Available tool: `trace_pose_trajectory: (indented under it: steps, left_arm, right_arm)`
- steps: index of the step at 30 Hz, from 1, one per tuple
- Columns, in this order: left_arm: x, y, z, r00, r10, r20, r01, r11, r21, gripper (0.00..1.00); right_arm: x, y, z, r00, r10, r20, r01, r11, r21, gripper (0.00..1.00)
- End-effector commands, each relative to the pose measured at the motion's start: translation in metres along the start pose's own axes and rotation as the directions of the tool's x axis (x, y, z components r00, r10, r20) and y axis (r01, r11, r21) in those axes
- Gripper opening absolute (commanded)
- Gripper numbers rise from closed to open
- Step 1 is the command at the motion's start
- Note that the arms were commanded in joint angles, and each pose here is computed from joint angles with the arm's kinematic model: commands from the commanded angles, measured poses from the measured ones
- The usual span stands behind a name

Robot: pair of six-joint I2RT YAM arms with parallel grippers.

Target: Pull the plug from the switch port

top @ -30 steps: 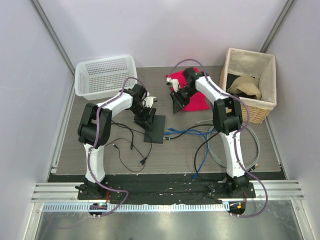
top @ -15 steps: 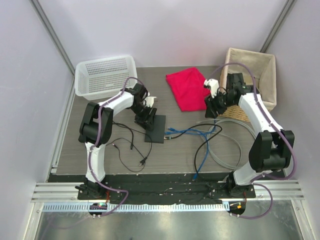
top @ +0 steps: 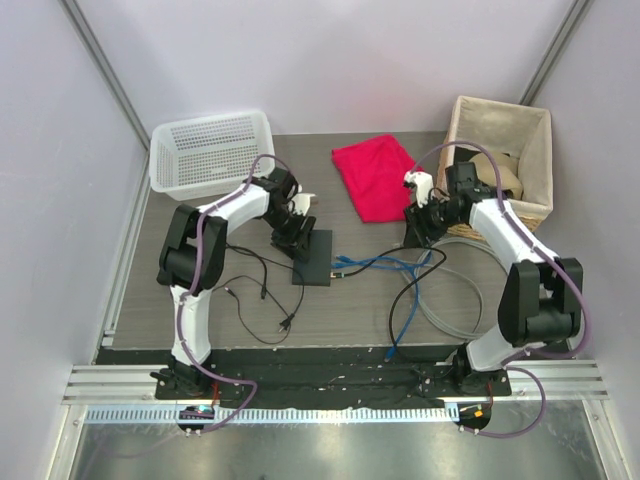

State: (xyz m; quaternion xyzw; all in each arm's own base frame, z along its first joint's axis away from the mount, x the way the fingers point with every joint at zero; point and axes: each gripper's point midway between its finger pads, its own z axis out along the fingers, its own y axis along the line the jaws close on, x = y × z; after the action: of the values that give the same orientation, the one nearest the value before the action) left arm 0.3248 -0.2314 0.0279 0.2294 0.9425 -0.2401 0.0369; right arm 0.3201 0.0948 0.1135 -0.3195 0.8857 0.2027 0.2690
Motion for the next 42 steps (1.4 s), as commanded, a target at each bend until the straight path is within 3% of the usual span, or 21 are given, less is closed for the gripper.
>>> trace_pose_trajectory:
  steps: [1, 7, 13, 18, 21, 23, 25, 28, 32, 39, 40, 42]
  left_arm:
    - [0.031, 0.037, 0.020, 0.994, 0.063, -0.088, -0.076, 0.984, -0.163, 0.56]
    - [0.052, 0.059, 0.005, 0.991, 0.046, -0.126, -0.079, 0.959, -0.271, 0.56]
    - [0.066, 0.082, -0.016, 0.992, 0.064, -0.111, -0.102, 0.917, -0.385, 0.56]
    - [0.087, 0.109, -0.036, 0.991, -0.032, -0.130, -0.028, 0.899, -0.438, 0.55]
    - [0.078, 0.102, -0.046, 0.998, -0.053, -0.034, 0.037, 0.934, -0.355, 0.54]
    - [0.060, 0.080, -0.062, 0.998, -0.015, 0.068, 0.033, 0.961, -0.275, 0.54]
    - [0.037, 0.042, -0.073, 0.986, 0.003, 0.169, 0.016, 0.994, -0.111, 0.55]
    - [0.012, 0.015, -0.081, 0.976, -0.015, 0.217, 0.026, 0.999, -0.046, 0.56]
    - [0.001, 0.011, -0.070, 0.982, -0.068, 0.176, 0.070, 0.998, -0.002, 0.56]
    - [0.005, 0.036, -0.036, 0.988, -0.119, 0.097, 0.124, 0.991, -0.049, 0.56]
    - [0.007, 0.037, -0.033, 0.988, -0.124, 0.090, 0.129, 0.990, -0.049, 0.56]
    - [0.011, 0.037, -0.025, 0.988, -0.137, 0.076, 0.140, 0.989, -0.035, 0.56]
  right_arm:
    - [-0.039, 0.007, 0.019, 0.998, -0.039, 0.049, 0.042, 0.996, -0.073, 0.54]
    - [-0.072, 0.044, 0.054, 0.986, -0.165, 0.033, 0.168, 0.973, -0.155, 0.54]
    - [-0.083, 0.070, 0.077, 0.982, -0.187, 0.022, 0.188, 0.956, -0.224, 0.54]
    - [-0.083, 0.071, 0.083, 0.983, -0.184, 0.007, 0.181, 0.958, -0.221, 0.54]
    - [-0.083, 0.068, 0.080, 0.980, -0.197, 0.005, 0.194, 0.960, -0.200, 0.54]
    - [-0.083, 0.067, 0.077, 0.979, -0.202, 0.006, 0.200, 0.961, -0.189, 0.54]
    - [-0.081, 0.067, 0.075, 0.979, -0.202, 0.002, 0.199, 0.962, -0.186, 0.54]
    - [-0.079, 0.065, 0.071, 0.979, -0.206, -0.005, 0.202, 0.965, -0.165, 0.55]
    - [-0.068, 0.055, 0.060, 0.969, -0.239, -0.059, 0.229, 0.963, -0.139, 0.47]
    - [-0.073, 0.029, -0.015, 0.955, -0.293, 0.050, 0.295, 0.955, -0.034, 0.49]
    - [-0.072, 0.025, -0.034, 0.934, -0.351, 0.068, 0.352, 0.936, 0.002, 0.49]
    - [-0.043, 0.026, -0.044, 0.932, -0.363, 0.008, 0.363, 0.932, -0.016, 0.49]
